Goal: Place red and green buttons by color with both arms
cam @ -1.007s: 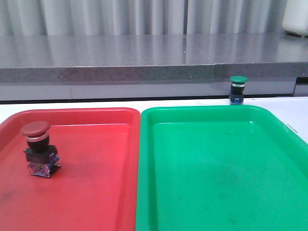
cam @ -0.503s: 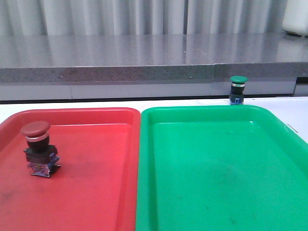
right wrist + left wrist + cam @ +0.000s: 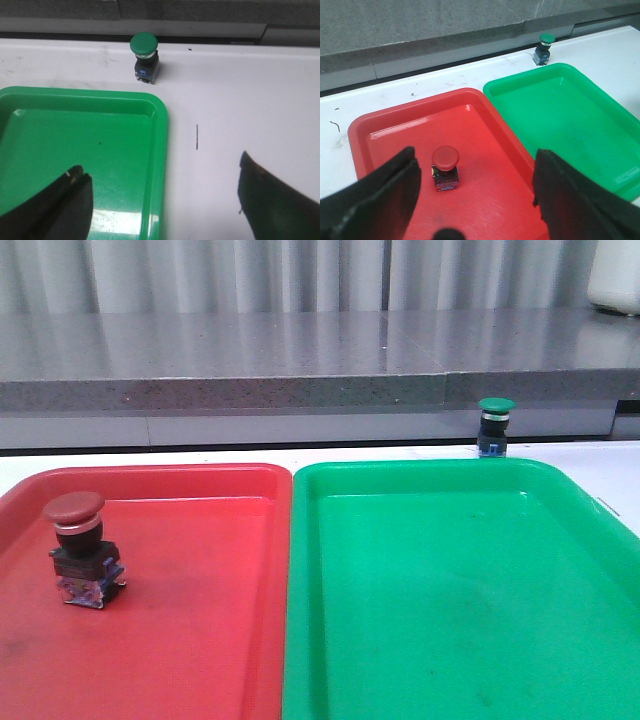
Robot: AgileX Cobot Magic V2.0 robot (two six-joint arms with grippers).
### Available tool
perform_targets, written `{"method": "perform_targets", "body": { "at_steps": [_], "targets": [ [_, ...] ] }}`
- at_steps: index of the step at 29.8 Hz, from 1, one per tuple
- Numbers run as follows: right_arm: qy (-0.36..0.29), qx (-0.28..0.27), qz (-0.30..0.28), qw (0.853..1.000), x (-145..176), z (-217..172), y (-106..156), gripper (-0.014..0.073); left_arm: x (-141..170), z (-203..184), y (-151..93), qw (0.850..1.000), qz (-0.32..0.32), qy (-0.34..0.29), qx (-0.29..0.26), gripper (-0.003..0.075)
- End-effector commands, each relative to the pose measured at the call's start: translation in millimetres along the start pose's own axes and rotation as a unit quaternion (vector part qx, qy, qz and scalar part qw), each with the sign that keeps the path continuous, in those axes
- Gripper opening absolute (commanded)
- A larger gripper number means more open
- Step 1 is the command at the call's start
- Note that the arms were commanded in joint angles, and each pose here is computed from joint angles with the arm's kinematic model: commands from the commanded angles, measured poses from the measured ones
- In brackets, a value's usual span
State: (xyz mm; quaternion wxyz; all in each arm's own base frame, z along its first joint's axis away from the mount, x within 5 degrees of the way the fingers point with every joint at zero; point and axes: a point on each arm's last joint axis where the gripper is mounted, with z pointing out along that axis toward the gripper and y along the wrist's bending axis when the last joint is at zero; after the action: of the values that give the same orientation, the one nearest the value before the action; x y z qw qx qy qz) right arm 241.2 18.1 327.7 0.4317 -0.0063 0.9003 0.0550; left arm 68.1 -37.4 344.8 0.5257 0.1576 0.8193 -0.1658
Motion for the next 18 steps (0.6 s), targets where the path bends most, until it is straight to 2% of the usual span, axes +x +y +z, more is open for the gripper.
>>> {"method": "perform_targets", "body": {
  "at_steps": [1, 9, 18],
  "targets": [
    [-0.041, -0.009, -0.012, 0.999, -32.2, 14.6, 6.6, 0.0611, -13.4, -4.3, -2.3, 0.999, -0.007, -0.045, 0.009, 0.0473],
    [-0.015, -0.013, -0.014, 1.000, -69.7, 91.3, 10.8, 0.0611, -13.4, -4.3, -2.3, 0.999, -0.007, -0.045, 0.009, 0.0473],
    [0.000, -0.019, 0.010, 1.000, -85.7, 176.8, 10.3, 0.0611, -13.4, -4.3, -2.3, 0.999, -0.007, -0.045, 0.009, 0.0473]
  ]
}}
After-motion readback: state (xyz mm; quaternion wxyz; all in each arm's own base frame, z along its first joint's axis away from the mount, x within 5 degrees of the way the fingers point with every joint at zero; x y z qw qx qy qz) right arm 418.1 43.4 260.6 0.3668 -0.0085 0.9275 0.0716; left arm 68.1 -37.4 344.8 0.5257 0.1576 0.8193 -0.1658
